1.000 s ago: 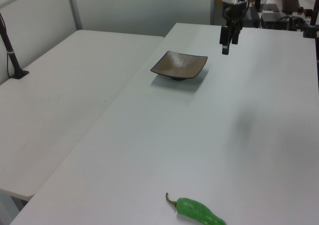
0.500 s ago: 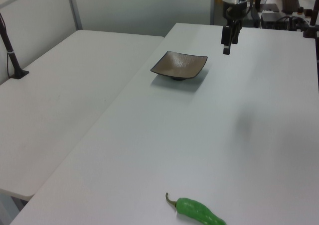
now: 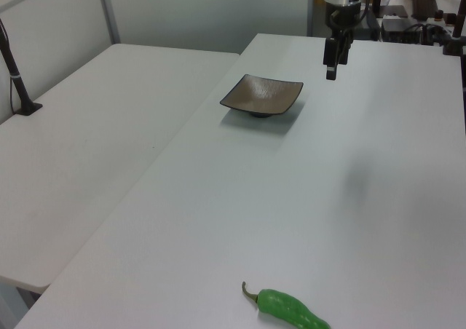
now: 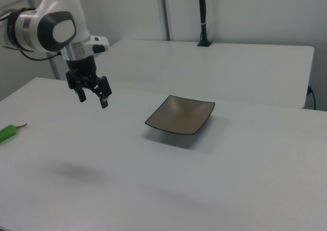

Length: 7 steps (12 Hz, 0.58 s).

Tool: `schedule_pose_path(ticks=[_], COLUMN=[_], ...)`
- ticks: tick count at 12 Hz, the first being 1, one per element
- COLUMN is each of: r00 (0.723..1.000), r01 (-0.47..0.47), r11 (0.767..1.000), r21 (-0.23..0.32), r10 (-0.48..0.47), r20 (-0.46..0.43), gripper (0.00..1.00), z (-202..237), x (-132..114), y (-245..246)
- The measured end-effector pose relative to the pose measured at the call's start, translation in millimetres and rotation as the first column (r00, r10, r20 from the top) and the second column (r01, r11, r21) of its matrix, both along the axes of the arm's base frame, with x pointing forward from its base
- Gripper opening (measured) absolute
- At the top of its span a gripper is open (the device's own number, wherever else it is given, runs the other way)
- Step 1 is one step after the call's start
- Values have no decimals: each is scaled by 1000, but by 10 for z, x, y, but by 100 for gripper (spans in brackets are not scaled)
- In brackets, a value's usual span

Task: Chili peppers are placed on a ceramic plate
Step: 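Move the open gripper over to the green chili pepper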

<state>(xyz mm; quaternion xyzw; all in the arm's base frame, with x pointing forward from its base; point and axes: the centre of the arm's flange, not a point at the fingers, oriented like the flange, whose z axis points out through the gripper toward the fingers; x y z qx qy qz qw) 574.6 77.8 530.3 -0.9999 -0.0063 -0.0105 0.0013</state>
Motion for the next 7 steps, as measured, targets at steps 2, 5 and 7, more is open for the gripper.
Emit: schedule_pose_path(ticks=[2,5,7], r00=[1000,998,997], r01=[-5,-13,-1], r11=[1000,995,991], r21=[2,99,131], r10=[5,8,-10], r20=[3,55,83], gripper=[100,100,100], z=[-28,-124,-268], x=[17,138,222], y=[41,354,644])
